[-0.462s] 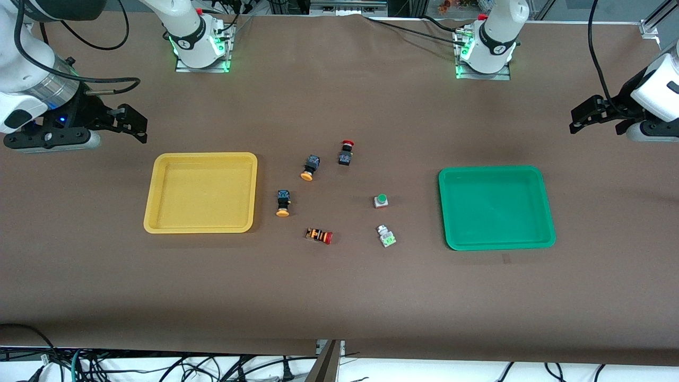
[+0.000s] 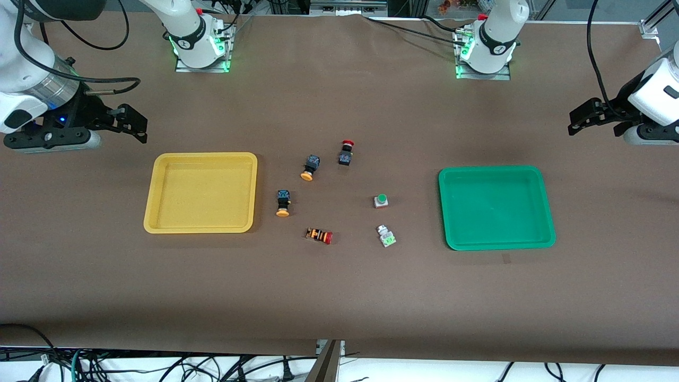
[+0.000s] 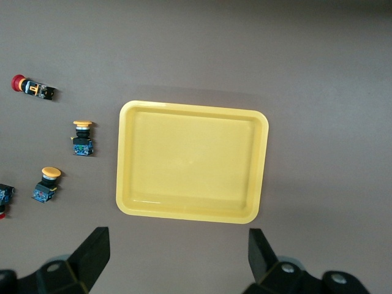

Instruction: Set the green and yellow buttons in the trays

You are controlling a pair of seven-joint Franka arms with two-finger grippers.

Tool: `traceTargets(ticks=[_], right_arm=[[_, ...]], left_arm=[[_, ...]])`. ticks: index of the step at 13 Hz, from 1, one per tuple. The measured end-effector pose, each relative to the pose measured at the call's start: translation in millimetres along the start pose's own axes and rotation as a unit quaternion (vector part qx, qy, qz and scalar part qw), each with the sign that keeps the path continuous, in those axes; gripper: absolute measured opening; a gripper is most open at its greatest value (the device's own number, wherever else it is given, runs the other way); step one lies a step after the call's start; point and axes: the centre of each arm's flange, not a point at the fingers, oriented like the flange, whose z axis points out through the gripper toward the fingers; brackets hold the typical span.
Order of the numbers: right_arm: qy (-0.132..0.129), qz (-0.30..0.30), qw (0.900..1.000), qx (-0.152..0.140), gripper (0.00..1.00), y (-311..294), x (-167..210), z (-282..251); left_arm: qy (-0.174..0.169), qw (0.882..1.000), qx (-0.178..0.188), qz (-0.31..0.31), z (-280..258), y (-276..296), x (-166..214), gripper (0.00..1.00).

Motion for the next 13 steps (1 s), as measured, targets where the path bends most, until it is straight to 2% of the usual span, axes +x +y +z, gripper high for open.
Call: traceTargets(ticks=[4,7,9,11,13], right_arm=[[0.000,0.001,1.000,0.000,1.00,0,0,0],[-0.004,0.007,1.000,-0.001,1.00,7,3,6],[-0.004,0.007,1.000,-0.001,1.00,6,4,7],[-0.003,0.006,1.000,-0.001,1.00,6,4,6],[-0.002,0.006,1.000,0.000,1.00,5,4,6]], left_arm=[[-0.065,0.998,-0.009,0.008,40,11,11,1.00],[-0.083,0.996,-0.019,0.026,68,50,43,1.00],[-0.095,0.995,-0.018,0.009,93,90,69,1.00],[-0.089,0.996,-0.013,-0.004,124,143,95,1.00],[-0.065,0.998,-0.016,-0.006,149,191,112,1.00]])
